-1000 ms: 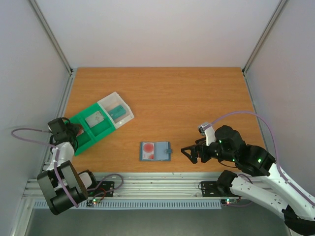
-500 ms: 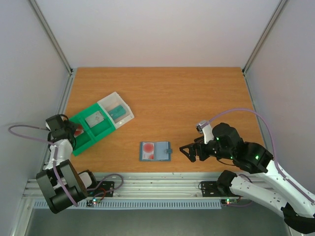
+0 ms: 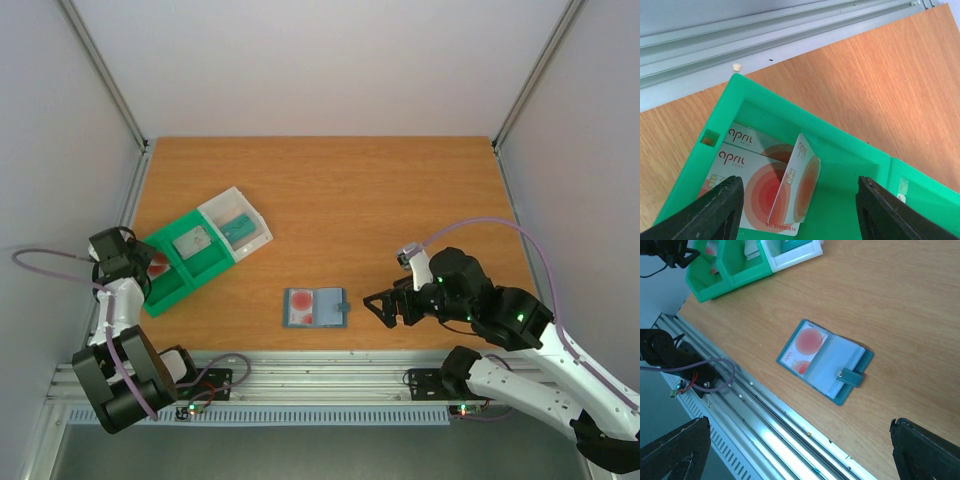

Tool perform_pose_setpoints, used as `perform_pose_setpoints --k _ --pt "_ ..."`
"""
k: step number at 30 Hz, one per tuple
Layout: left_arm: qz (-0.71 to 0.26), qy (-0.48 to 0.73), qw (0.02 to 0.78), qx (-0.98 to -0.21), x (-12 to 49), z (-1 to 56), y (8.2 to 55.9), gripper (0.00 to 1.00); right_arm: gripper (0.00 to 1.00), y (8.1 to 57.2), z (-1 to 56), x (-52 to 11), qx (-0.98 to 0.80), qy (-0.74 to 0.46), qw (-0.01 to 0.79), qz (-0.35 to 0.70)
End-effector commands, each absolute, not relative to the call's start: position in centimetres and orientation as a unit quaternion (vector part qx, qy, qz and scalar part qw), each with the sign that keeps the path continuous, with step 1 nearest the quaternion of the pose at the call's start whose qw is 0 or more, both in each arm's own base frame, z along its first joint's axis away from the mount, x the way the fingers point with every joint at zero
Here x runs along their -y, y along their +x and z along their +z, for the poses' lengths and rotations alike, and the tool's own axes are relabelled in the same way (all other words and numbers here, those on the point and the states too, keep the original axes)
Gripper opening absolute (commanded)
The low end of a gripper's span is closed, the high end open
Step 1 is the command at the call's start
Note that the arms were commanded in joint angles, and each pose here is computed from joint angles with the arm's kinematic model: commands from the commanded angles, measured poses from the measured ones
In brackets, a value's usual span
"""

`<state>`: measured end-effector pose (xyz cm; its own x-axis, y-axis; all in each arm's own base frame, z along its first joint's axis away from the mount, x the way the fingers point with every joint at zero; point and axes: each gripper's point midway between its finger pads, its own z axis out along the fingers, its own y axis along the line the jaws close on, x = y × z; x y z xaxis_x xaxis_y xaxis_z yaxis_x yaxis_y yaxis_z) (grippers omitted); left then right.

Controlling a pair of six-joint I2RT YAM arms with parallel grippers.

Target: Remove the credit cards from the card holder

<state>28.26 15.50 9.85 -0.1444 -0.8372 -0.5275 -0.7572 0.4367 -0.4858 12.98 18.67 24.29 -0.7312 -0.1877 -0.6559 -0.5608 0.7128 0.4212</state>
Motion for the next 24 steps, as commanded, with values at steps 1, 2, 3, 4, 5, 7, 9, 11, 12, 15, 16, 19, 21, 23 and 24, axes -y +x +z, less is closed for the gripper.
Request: perform_pose_setpoints --k 1,2,3,4,5,7,9,11,12,15,16,19,21,23,24 --pt "-0.042 -0.529 0.404 -0.745 -16.2 12.5 28.5 0.63 0.98 12.9 25.6 -18.8 -0.87 -0.214 0.307 0.321" --pt "-0.044 -0.531 0.403 -0.744 -16.1 12.9 28.5 0.64 0.98 12.9 25.7 -18.8 -0.87 -0.213 0.307 0.321" --pt "-0.053 -0.53 0.4 -0.745 -15.8 13.1 28.6 0.63 0.99 12.9 25.7 -18.8 -0.87 -0.212 0.307 0.322" --pt "-0.065 -0.526 0.403 -0.746 -15.6 13.6 28.9 0.62 0.98 12.9 25.7 -18.7 -0.87 -0.21 0.309 0.322" --pt "-0.075 -0.519 0.405 -0.749 -15.2 14.0 29.2 0.6 0.98 12.9 25.7 -18.6 -0.87 -0.208 0.31 0.322" --pt "-0.088 -0.507 0.405 -0.756 -14.6 14.8 29.4 0.54 0.98 13.0 25.5 -18.5 -0.872 -0.202 0.31 0.321" --pt "-0.082 -0.495 0.403 -0.765 -14.3 15.4 29.3 0.5 0.98 13.0 25.2 -18.5 -0.874 -0.199 0.307 0.321" --pt "-0.079 -0.487 0.403 -0.771 -14.0 15.6 29.4 0.42 0.98 12.9 24.9 -18.6 -0.875 -0.197 0.302 0.323" --pt "-0.081 -0.487 0.399 -0.773 -13.9 15.5 29.4 0.34 0.98 12.9 24.8 -18.7 -0.875 -0.197 0.3 0.324" --pt "-0.094 -0.492 0.382 -0.777 -13.6 14.3 29.9 0.06 0.98 13.0 24.6 -18.9 -0.876 -0.197 0.298 0.324" --pt "-0.096 -0.495 0.374 -0.779 -13.6 13.7 30.0 0.01 0.98 13.1 24.6 -18.9 -0.877 -0.197 0.297 0.324" --pt "-0.097 -0.507 0.347 -0.783 -13.7 11.9 30.3 0.0 0.98 13.2 24.8 -19.1 -0.878 -0.196 0.296 0.323" --pt "-0.086 -0.513 0.338 -0.784 -14.1 11.0 30.2 0.01 0.99 13.3 25.0 -19.1 -0.878 -0.2 0.294 0.319" --pt "-0.073 -0.518 0.334 -0.784 -14.5 10.2 30.1 0.01 0.99 13.4 25.0 -19.1 -0.88 -0.202 0.295 0.314" --pt "-0.067 -0.518 0.332 -0.786 -14.7 9.9 30.1 0.0 0.98 13.5 25.0 -19.1 -0.88 -0.202 0.295 0.312"
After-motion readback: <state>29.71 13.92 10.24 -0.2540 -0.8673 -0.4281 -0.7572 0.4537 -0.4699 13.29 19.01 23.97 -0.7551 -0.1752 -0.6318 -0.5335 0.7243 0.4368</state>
